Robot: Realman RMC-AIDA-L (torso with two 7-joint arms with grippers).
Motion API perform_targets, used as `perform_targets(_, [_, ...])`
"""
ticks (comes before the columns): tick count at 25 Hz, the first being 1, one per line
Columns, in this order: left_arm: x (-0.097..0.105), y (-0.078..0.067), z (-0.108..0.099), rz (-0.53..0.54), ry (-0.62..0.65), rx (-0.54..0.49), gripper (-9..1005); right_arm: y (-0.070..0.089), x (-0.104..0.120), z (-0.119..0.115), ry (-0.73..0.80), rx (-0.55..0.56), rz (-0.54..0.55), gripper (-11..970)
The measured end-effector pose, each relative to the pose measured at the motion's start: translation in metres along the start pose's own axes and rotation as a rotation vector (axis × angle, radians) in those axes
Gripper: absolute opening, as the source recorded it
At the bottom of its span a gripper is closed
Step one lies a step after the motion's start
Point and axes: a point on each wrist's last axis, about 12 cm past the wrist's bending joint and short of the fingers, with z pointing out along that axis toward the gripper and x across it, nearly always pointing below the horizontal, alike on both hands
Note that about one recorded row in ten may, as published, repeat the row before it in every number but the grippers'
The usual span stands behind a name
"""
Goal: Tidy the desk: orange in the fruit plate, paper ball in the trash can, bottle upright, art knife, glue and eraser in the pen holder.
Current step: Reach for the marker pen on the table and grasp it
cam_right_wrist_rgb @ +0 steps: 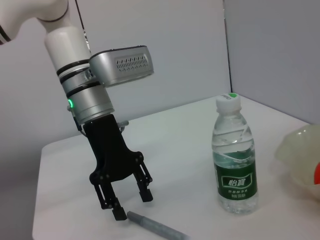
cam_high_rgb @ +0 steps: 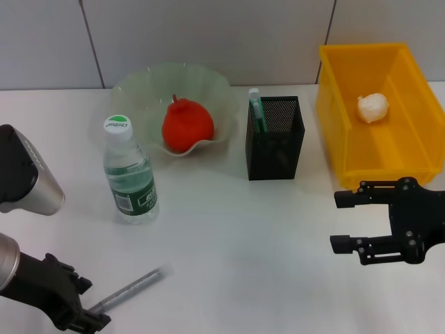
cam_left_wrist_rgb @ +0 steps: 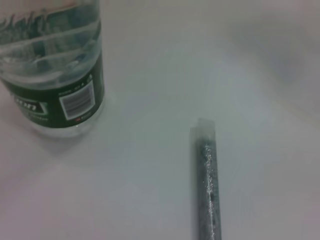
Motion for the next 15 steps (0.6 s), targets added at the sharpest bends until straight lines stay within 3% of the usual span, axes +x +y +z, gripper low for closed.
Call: perform_targets(15, [0.0067, -0.0021, 0.0096, 0.033, -0.031, 0.003, 535, 0.0002, 0.0014, 0.0015, 0.0, -0.008, 0.009, 753])
